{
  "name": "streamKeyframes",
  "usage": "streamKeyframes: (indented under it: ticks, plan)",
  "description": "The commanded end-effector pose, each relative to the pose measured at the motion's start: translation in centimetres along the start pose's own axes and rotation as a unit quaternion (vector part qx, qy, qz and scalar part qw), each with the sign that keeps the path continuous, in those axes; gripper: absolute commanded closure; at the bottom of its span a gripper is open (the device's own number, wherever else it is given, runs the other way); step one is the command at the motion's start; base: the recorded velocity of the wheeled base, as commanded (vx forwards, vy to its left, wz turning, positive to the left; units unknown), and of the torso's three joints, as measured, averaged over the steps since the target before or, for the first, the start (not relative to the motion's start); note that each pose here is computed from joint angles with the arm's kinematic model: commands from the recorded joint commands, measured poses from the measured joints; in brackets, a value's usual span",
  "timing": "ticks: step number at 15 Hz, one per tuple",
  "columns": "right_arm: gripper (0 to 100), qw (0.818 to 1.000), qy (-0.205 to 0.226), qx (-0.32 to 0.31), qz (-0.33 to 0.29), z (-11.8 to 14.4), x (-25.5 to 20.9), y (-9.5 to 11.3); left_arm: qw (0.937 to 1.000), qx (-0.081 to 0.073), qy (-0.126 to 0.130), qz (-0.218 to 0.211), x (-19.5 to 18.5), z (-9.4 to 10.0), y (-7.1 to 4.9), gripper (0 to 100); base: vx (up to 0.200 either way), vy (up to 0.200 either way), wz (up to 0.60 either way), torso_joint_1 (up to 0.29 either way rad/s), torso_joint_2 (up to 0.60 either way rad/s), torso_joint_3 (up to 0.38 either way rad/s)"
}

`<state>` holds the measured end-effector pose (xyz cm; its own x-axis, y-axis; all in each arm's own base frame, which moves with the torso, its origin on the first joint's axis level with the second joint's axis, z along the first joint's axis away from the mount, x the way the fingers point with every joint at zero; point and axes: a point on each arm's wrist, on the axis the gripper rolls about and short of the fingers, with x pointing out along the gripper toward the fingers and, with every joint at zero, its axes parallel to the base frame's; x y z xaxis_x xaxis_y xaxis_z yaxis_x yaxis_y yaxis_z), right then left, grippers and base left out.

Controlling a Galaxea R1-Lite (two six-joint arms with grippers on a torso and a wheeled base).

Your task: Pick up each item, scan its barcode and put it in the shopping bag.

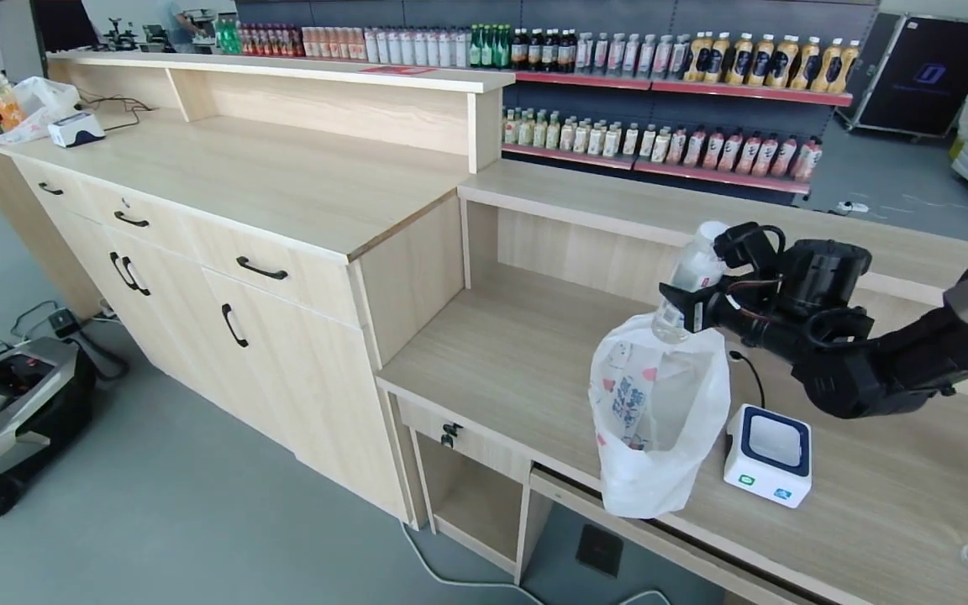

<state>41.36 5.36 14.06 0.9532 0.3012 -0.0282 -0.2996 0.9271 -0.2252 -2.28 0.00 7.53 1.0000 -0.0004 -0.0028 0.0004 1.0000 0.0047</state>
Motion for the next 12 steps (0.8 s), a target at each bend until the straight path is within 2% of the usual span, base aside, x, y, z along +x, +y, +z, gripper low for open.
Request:
streamKeyframes:
  ticks: [1,8,12]
  plan:
    - [100,0.999,0.035,0.015,0.009,-4.4,2.2,0.1,1.0,0.0,0.0,0.0,0.0,0.0,0.0,0,0.0,0.0,0.0,0.0,0.0,0.0]
    - [100,0.998,0.062,0.024,0.009,-8.8,4.4,0.0,1.0,0.0,0.0,0.0,0.0,0.0,0.0,0,0.0,0.0,0.0,0.0,0.0,0.0]
    - [100,0.997,0.065,0.026,0.017,-10.4,5.4,0.0,1.0,0.0,0.0,0.0,0.0,0.0,0.0,0,0.0,0.0,0.0,0.0,0.0,0.0]
